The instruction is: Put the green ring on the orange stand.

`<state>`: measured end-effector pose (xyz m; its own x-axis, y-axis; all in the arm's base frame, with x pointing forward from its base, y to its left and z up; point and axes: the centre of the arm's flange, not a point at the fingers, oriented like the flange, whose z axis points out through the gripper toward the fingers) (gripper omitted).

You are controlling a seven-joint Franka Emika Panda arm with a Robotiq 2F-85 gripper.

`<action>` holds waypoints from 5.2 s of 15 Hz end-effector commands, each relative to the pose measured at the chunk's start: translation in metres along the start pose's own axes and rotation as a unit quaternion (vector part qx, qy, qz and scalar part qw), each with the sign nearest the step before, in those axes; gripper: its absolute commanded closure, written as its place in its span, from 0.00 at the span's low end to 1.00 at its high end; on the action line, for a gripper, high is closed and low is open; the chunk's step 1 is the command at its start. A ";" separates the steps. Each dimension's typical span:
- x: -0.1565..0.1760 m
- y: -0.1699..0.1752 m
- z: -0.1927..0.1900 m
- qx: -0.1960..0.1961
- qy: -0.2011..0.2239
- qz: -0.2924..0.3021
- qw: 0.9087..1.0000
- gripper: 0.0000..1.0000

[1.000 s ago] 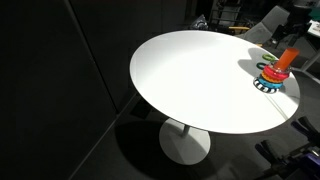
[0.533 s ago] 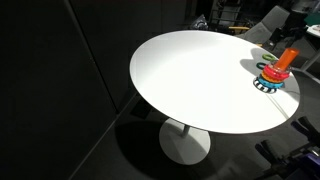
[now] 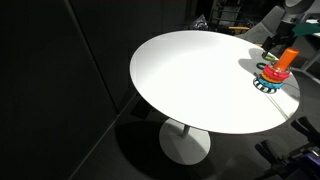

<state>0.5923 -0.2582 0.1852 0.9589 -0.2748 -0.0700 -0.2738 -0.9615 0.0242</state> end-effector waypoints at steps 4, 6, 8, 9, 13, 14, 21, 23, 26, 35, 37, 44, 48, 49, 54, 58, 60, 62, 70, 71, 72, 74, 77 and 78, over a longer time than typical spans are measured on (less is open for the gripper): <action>0.022 0.006 0.030 0.000 0.009 0.006 1.000 0.00; 0.023 0.008 0.037 0.000 0.012 0.005 1.000 0.00; 0.022 0.010 0.043 0.001 0.017 0.005 1.000 0.00; 0.022 0.011 0.046 0.001 0.021 0.005 1.000 0.00; 0.022 0.012 0.052 0.004 0.031 0.004 1.000 0.00; 0.021 0.011 0.053 0.005 0.033 0.004 0.999 0.00; 0.019 0.011 0.060 0.016 0.040 0.000 0.999 0.00; 0.019 0.011 0.061 0.020 0.039 -0.001 0.999 0.00; 0.018 0.012 0.064 0.024 0.036 -0.001 0.999 0.00; 0.014 0.013 0.071 0.034 0.029 -0.001 0.999 0.00; 0.013 0.012 0.072 0.034 0.029 -0.002 0.999 0.00; 0.014 0.012 0.061 0.031 0.034 0.002 0.999 0.55; 0.012 0.009 0.037 0.035 0.040 0.001 0.999 0.55; 0.011 0.007 0.029 0.034 0.043 -0.001 0.998 0.55; 0.001 -0.003 -0.024 0.025 0.052 -0.018 0.998 0.55; -0.019 -0.011 -0.064 0.028 0.045 -0.045 0.998 0.55; -0.032 -0.015 -0.078 0.028 0.040 -0.061 0.997 0.55; -0.047 -0.018 -0.089 0.027 0.030 -0.080 0.996 0.55; -0.101 -0.030 -0.118 0.036 0.018 -0.141 0.989 0.55; -0.108 -0.032 -0.120 0.036 0.019 -0.148 0.988 0.55; -0.113 -0.034 -0.122 0.036 0.022 -0.152 0.987 0.55; -0.124 -0.039 -0.126 0.037 0.025 -0.162 0.986 0.55; -0.137 -0.049 -0.132 0.039 0.028 -0.173 0.984 0.55; -0.141 -0.052 -0.134 0.040 0.031 -0.176 0.983 0.55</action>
<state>0.5010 -0.1802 0.3143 0.9990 0.0389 -0.0240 0.0371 -0.9967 -0.0717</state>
